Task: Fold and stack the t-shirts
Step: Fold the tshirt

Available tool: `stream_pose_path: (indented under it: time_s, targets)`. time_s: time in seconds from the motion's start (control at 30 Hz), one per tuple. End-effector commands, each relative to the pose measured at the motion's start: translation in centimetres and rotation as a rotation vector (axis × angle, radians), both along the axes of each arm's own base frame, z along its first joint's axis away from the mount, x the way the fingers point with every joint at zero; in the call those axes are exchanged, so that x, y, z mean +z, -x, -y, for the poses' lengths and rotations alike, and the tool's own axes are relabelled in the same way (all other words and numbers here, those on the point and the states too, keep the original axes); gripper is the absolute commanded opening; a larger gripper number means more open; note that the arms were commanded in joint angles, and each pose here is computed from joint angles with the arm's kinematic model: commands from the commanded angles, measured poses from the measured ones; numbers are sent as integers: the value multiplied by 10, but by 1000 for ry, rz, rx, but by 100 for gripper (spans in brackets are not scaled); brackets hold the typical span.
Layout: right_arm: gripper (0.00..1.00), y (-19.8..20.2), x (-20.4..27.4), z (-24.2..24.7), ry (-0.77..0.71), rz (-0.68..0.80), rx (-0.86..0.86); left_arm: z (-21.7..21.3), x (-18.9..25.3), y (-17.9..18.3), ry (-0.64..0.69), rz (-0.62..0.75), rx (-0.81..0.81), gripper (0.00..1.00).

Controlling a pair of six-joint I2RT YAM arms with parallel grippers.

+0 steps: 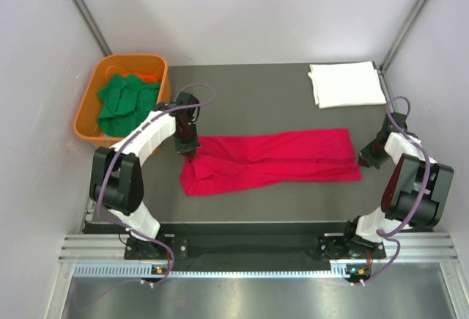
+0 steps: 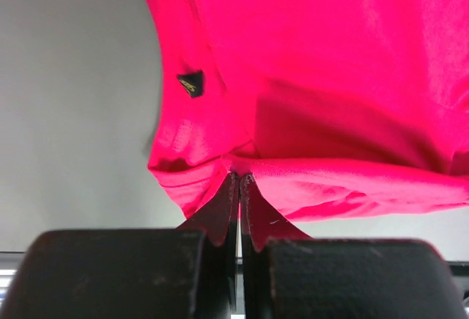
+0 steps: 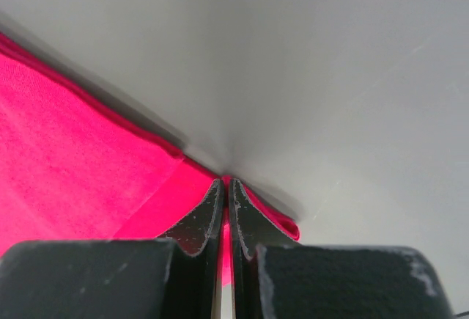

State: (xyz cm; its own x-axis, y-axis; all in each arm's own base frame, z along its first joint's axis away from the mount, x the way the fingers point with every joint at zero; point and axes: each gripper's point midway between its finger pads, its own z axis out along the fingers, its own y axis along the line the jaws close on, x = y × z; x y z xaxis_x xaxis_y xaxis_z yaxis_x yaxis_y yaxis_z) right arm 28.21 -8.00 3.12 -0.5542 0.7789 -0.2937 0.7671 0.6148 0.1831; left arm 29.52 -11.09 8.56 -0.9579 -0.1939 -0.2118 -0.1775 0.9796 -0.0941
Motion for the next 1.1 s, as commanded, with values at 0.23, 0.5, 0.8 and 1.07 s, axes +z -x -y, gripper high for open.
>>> stream_pose_path:
  time_s: [0.23,0.5,0.8,1.07]
  targets:
    - [1,-23,15,10,32,73,-30,1,2,-28,0,57,-7,0]
    - [22,-40,48,12,22,126,-40,1,10,-47,-28,72,-5,21]
    - [31,8,35,-4,-19,37,-79,5,59,-24,60,205,-42,43]
    - [37,26,26,-9,-38,4,-109,39,48,47,364,176,-30,43]
